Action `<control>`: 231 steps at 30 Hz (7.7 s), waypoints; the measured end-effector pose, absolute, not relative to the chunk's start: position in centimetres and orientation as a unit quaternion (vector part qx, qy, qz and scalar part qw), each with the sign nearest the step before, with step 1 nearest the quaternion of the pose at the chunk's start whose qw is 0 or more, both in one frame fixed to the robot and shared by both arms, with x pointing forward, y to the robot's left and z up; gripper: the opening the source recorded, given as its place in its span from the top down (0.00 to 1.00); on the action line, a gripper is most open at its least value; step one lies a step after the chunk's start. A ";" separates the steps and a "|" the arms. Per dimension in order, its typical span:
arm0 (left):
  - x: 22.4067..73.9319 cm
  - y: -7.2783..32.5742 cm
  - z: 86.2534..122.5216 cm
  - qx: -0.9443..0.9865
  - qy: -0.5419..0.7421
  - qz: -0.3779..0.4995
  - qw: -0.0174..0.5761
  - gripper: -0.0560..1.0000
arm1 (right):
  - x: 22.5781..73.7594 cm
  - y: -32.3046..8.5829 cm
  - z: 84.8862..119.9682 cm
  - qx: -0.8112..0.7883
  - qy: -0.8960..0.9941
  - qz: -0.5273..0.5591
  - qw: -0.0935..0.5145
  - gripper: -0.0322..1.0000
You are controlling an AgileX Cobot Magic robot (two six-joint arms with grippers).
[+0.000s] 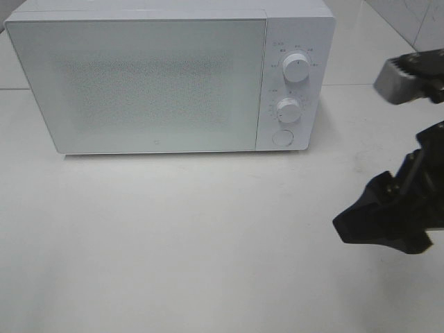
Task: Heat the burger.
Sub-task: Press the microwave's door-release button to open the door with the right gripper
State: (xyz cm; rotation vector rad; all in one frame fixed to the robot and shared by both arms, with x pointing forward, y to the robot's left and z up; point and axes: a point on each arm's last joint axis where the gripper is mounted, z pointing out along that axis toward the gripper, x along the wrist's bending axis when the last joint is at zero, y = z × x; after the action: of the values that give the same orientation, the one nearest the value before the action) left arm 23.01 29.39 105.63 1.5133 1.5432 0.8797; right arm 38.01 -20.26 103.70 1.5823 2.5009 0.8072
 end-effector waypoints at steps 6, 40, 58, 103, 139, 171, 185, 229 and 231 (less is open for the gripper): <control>23.0 29.4 105.6 0.596 0.608 0.347 0.393 0.02 | 33.6 -23.0 107.3 0.499 0.795 0.330 0.095 0.24; 23.0 29.4 105.6 0.596 0.608 0.347 0.393 0.02 | 23.1 -29.5 105.0 0.571 0.644 0.404 0.311 0.24; 23.0 29.4 105.6 0.596 0.608 0.347 0.393 0.02 | 26.1 -28.8 107.3 0.568 0.631 0.432 0.303 0.24; 23.0 29.4 105.6 0.596 0.608 0.347 0.393 0.02 | 44.4 -27.2 99.1 0.569 0.563 0.466 0.376 0.24; 23.0 29.4 105.6 0.597 0.607 0.348 0.392 0.02 | 45.3 -15.3 90.6 0.536 0.604 0.431 0.403 0.24; 23.0 29.4 105.6 0.597 0.607 0.348 0.392 0.02 | 45.1 -15.2 90.1 0.826 0.046 0.560 -0.030 0.92; 23.0 29.4 105.6 0.597 0.607 0.348 0.392 0.02 | 47.6 -14.6 88.3 0.839 0.017 0.544 -0.024 0.95; 23.0 29.4 105.6 0.597 0.607 0.348 0.392 0.02 | 57.6 -13.8 84.8 0.841 -0.010 0.540 -0.018 0.95; 23.0 29.4 105.6 0.597 0.607 0.348 0.392 0.02 | 57.8 -13.8 84.9 0.841 -0.014 0.541 -0.016 0.95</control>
State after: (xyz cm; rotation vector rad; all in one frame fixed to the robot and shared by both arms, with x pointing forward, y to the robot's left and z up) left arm 23.01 29.40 105.63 1.5162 1.5416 0.8824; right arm 57.85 -13.76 84.87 2.6681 -0.0432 1.7182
